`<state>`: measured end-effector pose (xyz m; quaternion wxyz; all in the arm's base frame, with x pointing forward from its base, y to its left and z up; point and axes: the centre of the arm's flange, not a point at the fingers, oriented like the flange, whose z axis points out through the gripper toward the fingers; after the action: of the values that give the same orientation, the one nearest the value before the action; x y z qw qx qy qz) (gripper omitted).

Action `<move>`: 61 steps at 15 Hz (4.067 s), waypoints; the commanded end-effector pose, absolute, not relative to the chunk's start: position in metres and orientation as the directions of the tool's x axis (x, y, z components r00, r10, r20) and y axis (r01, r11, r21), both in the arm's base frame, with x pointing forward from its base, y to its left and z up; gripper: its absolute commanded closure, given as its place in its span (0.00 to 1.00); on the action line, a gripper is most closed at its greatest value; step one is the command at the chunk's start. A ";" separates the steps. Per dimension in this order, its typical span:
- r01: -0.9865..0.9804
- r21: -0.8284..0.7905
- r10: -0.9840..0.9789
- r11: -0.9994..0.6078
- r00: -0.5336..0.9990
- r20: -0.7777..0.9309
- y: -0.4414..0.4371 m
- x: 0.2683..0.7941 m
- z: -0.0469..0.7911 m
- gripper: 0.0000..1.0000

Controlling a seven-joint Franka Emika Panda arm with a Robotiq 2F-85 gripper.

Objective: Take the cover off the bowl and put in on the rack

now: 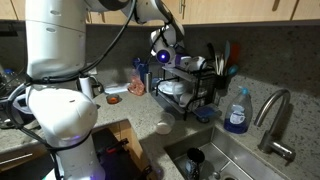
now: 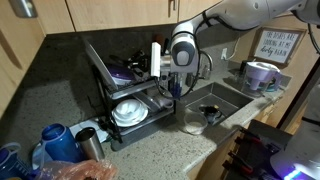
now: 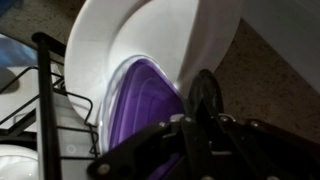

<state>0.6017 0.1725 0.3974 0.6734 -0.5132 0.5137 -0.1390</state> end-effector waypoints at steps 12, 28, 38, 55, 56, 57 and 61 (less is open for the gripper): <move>-0.348 -0.838 -0.769 0.421 0.353 -0.533 0.218 0.572 0.368 0.54; -0.481 -0.807 -0.718 0.342 0.421 -0.555 0.238 0.481 0.413 0.15; -0.556 -0.829 -0.579 -0.058 0.695 -0.426 0.298 0.386 0.397 0.00; -0.651 -0.553 -0.595 -0.521 0.741 -0.312 0.282 0.335 0.332 0.00; -0.649 -0.530 -0.597 -0.545 0.745 -0.299 0.278 0.333 0.328 0.00; -0.647 -0.506 -0.599 -0.571 0.749 -0.283 0.275 0.333 0.324 0.00; -0.639 -0.427 -0.604 -0.640 0.762 -0.234 0.260 0.332 0.312 0.00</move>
<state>0.3360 0.2736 0.2964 0.2790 -0.8963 0.3417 0.0457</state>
